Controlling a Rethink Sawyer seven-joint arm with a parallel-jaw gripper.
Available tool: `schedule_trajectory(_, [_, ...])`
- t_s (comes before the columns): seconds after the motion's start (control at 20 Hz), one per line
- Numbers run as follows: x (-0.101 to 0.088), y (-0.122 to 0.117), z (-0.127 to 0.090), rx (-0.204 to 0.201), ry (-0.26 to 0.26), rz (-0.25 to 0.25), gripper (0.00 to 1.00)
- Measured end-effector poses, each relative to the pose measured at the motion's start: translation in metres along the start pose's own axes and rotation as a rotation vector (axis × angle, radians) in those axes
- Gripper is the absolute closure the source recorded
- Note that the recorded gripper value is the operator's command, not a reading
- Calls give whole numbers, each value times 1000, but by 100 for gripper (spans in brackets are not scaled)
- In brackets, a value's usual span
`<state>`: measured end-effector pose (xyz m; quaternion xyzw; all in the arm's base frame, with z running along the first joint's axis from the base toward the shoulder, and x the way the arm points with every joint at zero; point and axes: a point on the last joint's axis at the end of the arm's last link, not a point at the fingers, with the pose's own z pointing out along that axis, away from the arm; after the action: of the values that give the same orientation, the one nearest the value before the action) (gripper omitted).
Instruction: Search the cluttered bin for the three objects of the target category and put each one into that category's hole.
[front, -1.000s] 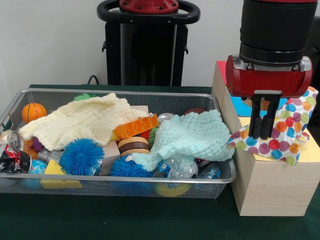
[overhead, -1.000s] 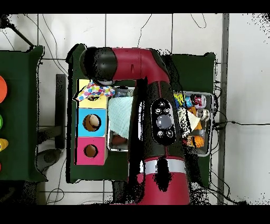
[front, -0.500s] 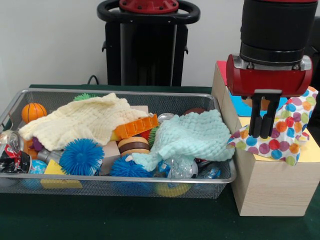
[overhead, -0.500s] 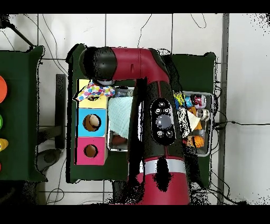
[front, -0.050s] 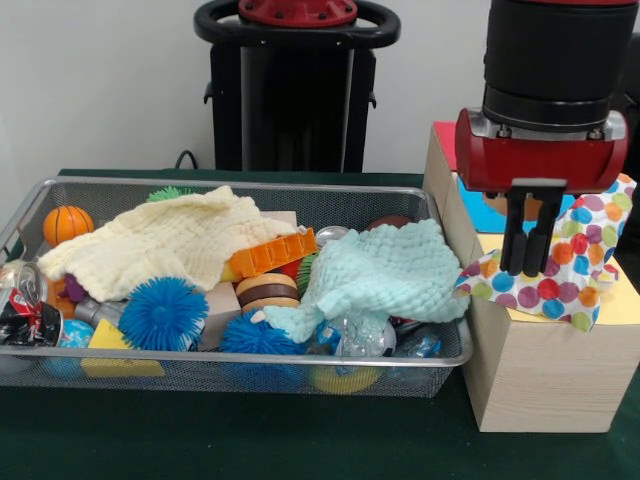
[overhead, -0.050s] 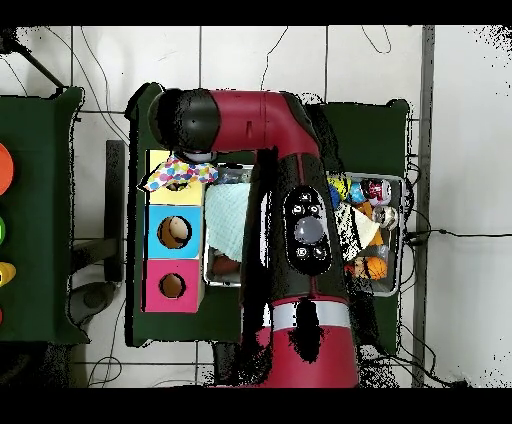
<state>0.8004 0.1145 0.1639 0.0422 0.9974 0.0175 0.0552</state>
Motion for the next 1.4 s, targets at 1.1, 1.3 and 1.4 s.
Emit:
schedule_trajectory(1.1, [7,25,1,-3,3,-32,100])
schedule_trajectory(1.3, [8,28,1,-4,3,-36,100])
schedule_trajectory(1.4, [8,31,1,-4,3,-40,100])
